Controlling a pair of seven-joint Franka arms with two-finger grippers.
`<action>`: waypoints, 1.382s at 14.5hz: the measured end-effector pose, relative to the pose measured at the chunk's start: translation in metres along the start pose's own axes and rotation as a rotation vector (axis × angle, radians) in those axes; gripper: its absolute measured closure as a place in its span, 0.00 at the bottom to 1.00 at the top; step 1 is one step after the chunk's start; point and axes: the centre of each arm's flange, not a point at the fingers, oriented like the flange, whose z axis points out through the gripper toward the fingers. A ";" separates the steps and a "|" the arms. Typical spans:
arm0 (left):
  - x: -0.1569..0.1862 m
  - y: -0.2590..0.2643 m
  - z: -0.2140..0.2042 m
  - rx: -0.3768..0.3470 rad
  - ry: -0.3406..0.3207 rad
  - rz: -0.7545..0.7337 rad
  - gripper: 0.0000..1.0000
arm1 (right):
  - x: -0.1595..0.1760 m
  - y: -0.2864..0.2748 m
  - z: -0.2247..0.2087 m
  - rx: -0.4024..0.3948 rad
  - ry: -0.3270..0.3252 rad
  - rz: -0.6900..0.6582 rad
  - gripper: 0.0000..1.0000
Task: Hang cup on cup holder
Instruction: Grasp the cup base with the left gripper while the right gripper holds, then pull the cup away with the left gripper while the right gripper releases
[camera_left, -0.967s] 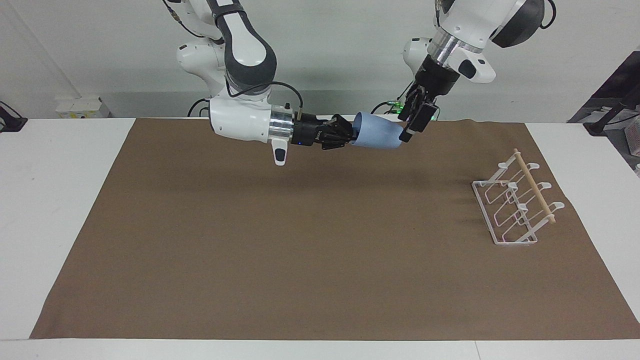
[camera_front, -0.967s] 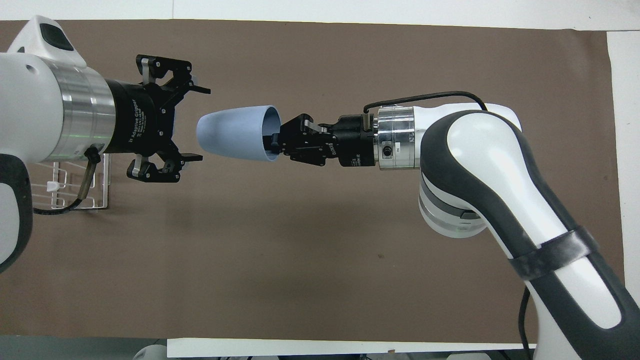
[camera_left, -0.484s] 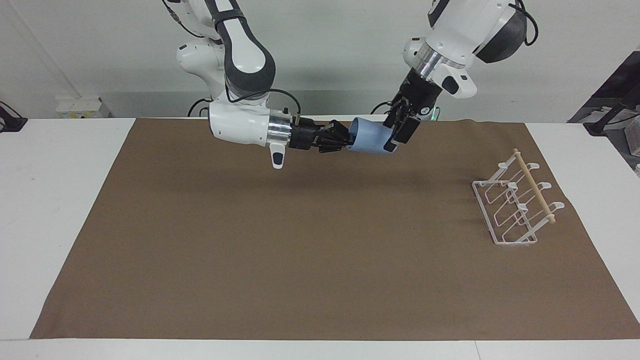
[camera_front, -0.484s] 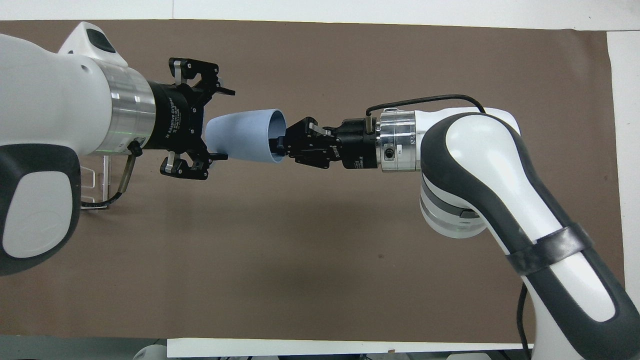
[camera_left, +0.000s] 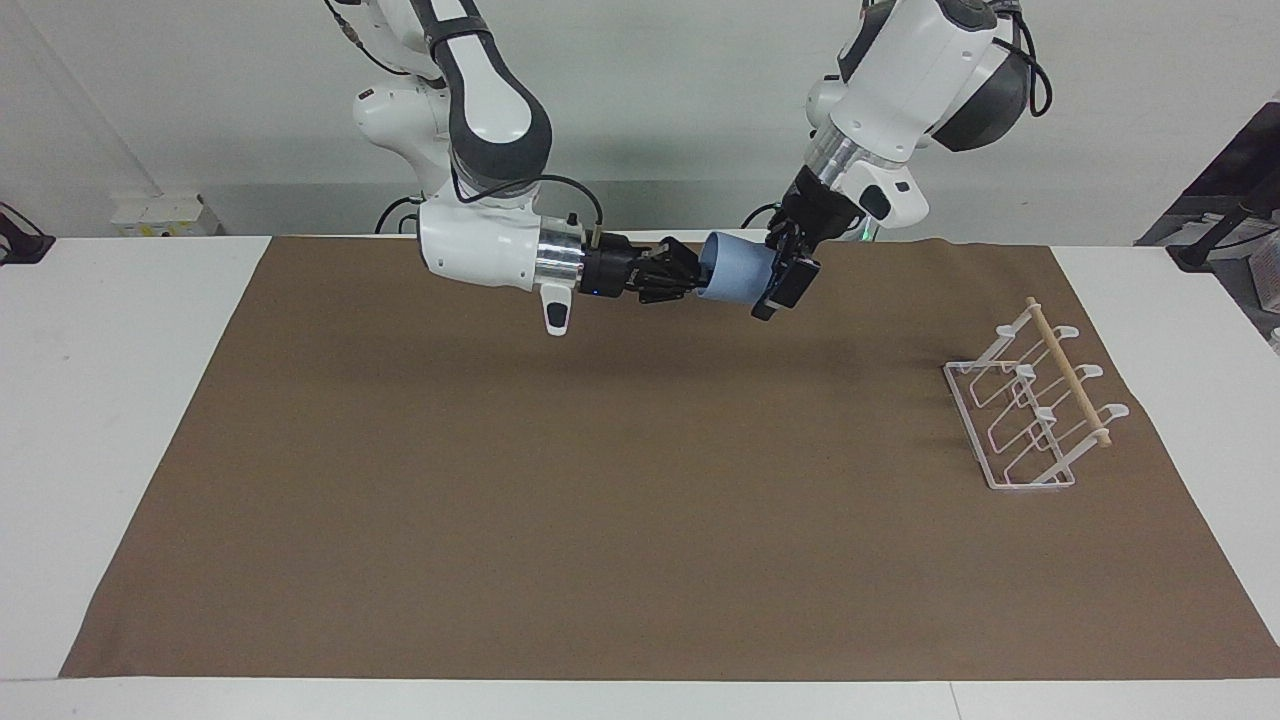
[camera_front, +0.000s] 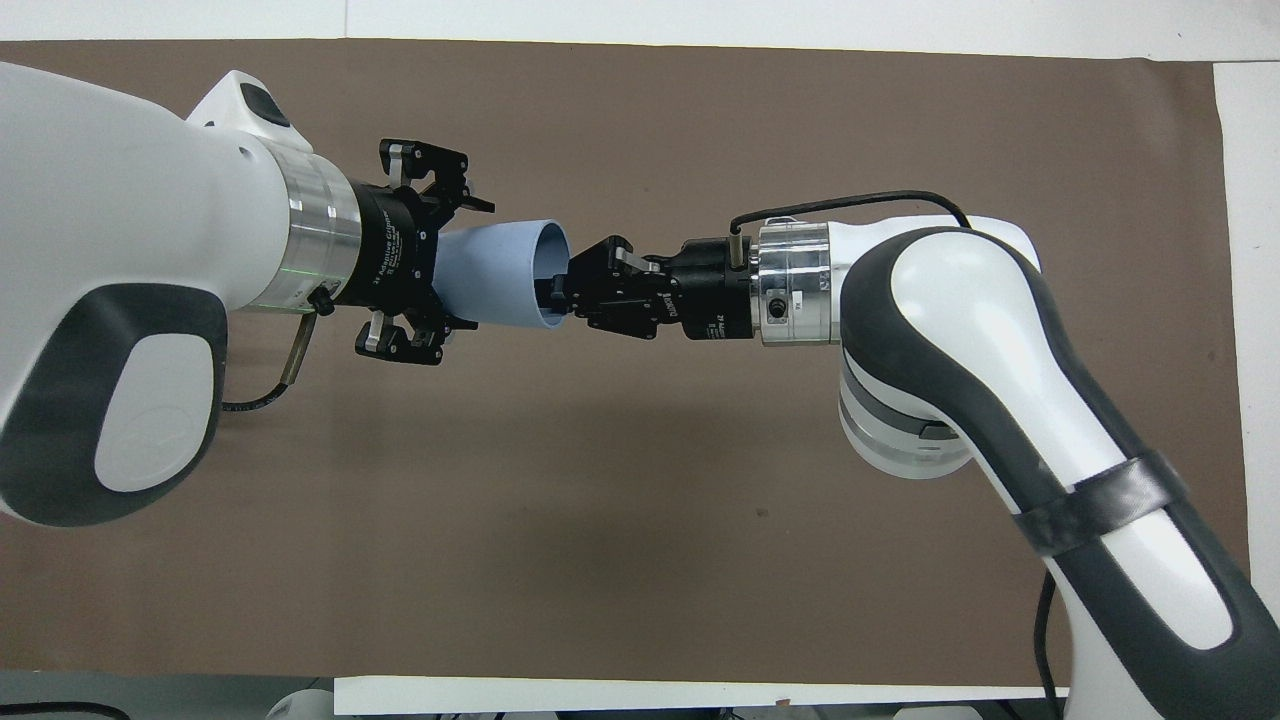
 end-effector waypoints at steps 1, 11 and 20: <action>0.000 0.000 0.001 0.001 0.000 0.001 0.20 | 0.001 0.000 -0.002 0.001 0.004 0.001 0.95; -0.001 0.000 0.000 -0.004 -0.001 0.001 0.26 | 0.001 -0.003 -0.002 0.005 0.006 0.008 0.69; 0.060 0.000 -0.010 0.083 0.163 -0.030 0.26 | 0.019 -0.018 -0.081 -0.295 0.093 -0.194 0.00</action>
